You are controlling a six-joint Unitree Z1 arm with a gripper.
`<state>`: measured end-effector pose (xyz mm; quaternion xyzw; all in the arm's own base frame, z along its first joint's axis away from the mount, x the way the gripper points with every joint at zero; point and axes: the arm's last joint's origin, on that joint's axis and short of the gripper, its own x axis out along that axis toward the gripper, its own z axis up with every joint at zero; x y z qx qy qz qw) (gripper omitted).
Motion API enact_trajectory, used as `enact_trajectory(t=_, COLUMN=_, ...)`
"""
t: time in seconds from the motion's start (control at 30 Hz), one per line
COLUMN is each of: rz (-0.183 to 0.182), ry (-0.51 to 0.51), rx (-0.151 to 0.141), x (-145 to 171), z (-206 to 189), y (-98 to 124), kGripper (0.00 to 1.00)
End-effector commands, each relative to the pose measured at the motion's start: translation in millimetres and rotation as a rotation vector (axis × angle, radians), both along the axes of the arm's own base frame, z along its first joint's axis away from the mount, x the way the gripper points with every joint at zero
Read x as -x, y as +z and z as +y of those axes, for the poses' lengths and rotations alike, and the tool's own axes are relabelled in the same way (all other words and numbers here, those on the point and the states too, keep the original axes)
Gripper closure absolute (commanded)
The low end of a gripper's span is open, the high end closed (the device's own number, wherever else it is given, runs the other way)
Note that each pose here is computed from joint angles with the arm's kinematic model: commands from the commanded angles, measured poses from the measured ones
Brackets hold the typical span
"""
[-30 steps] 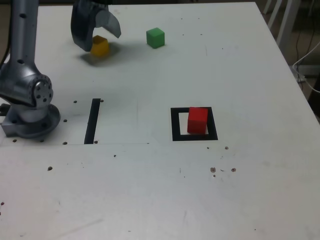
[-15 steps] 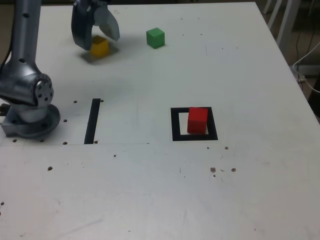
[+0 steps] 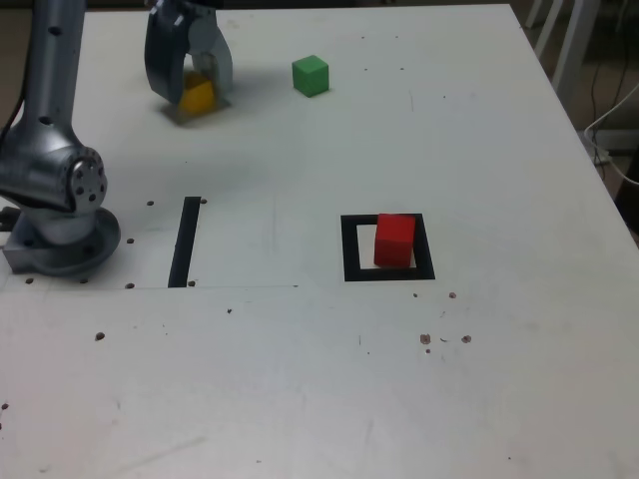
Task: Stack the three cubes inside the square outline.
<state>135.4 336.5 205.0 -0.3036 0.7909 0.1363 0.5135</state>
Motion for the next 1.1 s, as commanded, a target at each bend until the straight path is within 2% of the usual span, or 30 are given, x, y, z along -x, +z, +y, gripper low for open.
enact_trajectory(t=0.0, rz=0.000, ry=-0.012, rx=0.003, x=-2.9, z=-0.7, y=-1.4, kGripper=0.70)
enact_trajectory(t=0.6, rz=-0.002, ry=-0.059, rx=-0.005, x=-16.4, z=-7.2, y=-1.2, kGripper=0.70)
enact_trajectory(t=1.07, rz=-0.030, ry=-0.181, rx=-0.069, x=-50.8, z=-43.2, y=29.9, kGripper=0.70)
